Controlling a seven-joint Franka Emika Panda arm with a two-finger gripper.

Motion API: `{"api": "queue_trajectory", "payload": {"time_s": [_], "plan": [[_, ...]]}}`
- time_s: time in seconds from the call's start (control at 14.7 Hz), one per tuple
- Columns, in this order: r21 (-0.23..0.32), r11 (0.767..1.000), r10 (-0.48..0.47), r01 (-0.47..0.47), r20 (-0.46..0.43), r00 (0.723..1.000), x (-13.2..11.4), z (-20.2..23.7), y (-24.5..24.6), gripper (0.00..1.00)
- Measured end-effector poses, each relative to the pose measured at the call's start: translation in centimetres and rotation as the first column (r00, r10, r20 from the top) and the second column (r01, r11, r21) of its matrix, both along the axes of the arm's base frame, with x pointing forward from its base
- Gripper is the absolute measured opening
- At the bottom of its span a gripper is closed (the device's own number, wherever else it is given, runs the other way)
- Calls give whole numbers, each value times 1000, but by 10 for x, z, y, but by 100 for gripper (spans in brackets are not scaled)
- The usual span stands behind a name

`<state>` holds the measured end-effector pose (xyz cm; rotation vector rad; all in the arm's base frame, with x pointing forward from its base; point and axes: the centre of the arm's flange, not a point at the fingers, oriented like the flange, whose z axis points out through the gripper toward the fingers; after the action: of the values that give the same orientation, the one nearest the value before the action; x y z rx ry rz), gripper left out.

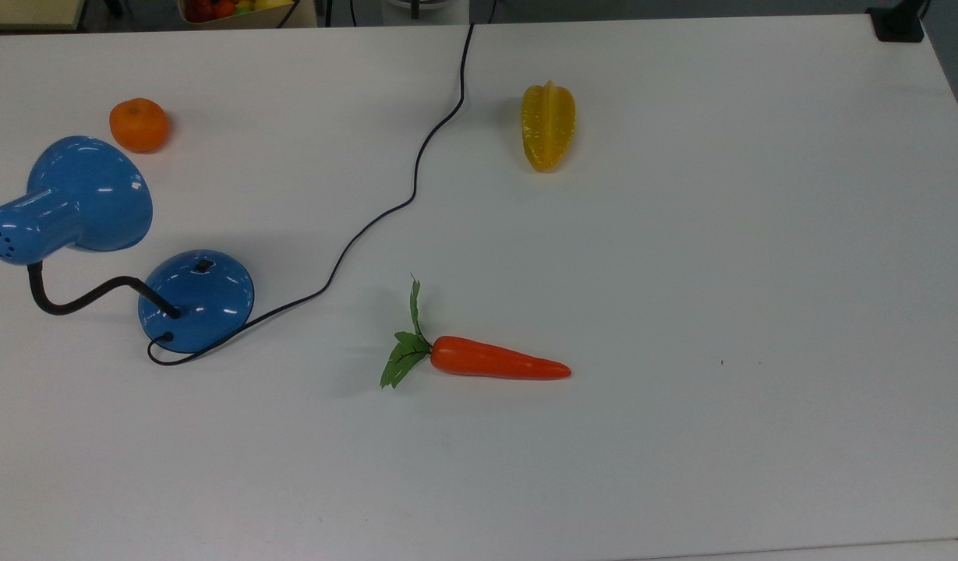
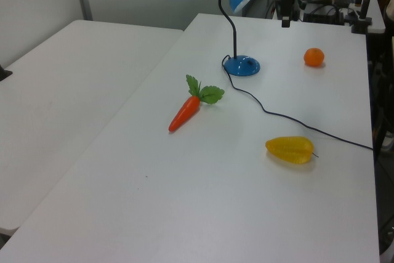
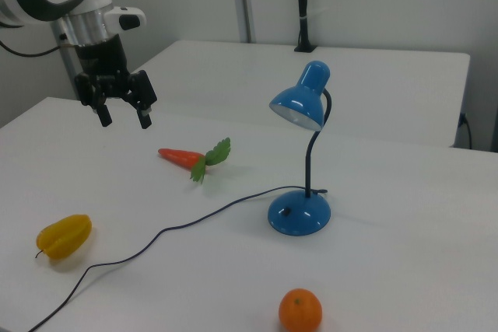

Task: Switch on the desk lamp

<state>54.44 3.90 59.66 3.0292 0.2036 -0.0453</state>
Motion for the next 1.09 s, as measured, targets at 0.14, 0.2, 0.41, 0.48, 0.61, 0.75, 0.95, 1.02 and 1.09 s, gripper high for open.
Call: {"api": "queue_trajectory", "payload": {"time_s": [0.14,0.2,0.41,0.48,0.61,0.75,0.95,1.02,1.09], "plan": [[0,1000,-2,2,0,1000,0,0,-1,100],[0,1000,-7,7,-1,1000,0,0,-4,100],[1,1000,-22,22,-3,1000,0,0,-12,100],[1,1000,-24,24,-3,1000,0,0,-13,100],[1,1000,-24,24,-3,1000,0,0,-13,100],[1,1000,-24,24,-3,1000,0,0,-13,100],[1,1000,-27,27,-3,1000,1,0,-14,99],[1,1000,-28,28,-3,1000,1,0,-15,97],[1,1000,-28,28,-3,1000,1,0,-15,97]]}}
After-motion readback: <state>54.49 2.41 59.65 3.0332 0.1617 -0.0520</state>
